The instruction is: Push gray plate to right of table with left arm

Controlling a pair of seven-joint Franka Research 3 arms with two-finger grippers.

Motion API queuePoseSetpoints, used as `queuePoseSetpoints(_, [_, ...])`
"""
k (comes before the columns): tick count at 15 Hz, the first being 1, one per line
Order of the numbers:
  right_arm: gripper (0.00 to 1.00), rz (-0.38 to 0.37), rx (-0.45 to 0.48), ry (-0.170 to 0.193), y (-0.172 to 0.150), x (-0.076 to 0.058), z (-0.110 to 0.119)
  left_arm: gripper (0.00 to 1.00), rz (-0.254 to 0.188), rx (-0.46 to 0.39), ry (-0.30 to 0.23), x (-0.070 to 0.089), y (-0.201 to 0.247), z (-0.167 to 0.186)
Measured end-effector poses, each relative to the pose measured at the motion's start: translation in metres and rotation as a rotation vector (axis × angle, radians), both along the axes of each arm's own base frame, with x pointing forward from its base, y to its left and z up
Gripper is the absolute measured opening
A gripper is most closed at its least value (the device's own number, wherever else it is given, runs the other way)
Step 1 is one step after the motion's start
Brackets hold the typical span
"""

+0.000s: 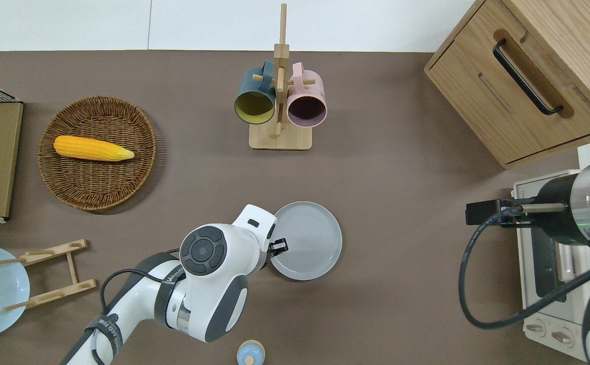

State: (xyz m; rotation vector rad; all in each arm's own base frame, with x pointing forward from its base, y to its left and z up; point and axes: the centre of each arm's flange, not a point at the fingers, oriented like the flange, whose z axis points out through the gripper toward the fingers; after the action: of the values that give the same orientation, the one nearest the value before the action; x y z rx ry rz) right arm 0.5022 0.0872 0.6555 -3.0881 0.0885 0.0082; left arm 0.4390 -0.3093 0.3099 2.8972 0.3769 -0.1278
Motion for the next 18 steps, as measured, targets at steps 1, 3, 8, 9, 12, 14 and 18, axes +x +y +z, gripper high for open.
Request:
queuePoseSetpoints(1, [1.0,0.0,0.0,0.0,0.0,0.0,0.0,0.03,-0.009,-0.008,-0.004,-0.001,-0.01,-0.001])
queuePoseSetpoints(3, [1.0,0.0,0.0,0.0,0.0,0.0,0.0,0.03,-0.013,-0.034,-0.013,-0.003,-0.041,0.0])
queuePoseSetpoints(8, [1.0,0.0,0.0,0.0,0.0,0.0,0.0,0.03,-0.019,-0.062,-0.004,-0.01,-0.081,-0.01])
queuePoseSetpoints(9, [1.0,0.0,0.0,0.0,0.0,0.0,0.0,0.03,-0.014,-0.068,-0.002,-0.012,-0.091,-0.01])
queuePoseSetpoints(12, [1.0,0.0,0.0,0.0,0.0,0.0,0.0,0.03,-0.005,-0.082,0.007,-0.015,-0.11,-0.011])
queuePoseSetpoints(14, [1.0,0.0,0.0,0.0,0.0,0.0,0.0,0.03,-0.007,-0.087,0.012,-0.017,-0.122,-0.012])
queuePoseSetpoints(18, [1.0,0.0,0.0,0.0,0.0,0.0,0.0,0.05,-0.019,-0.089,0.006,-0.017,-0.131,-0.013])
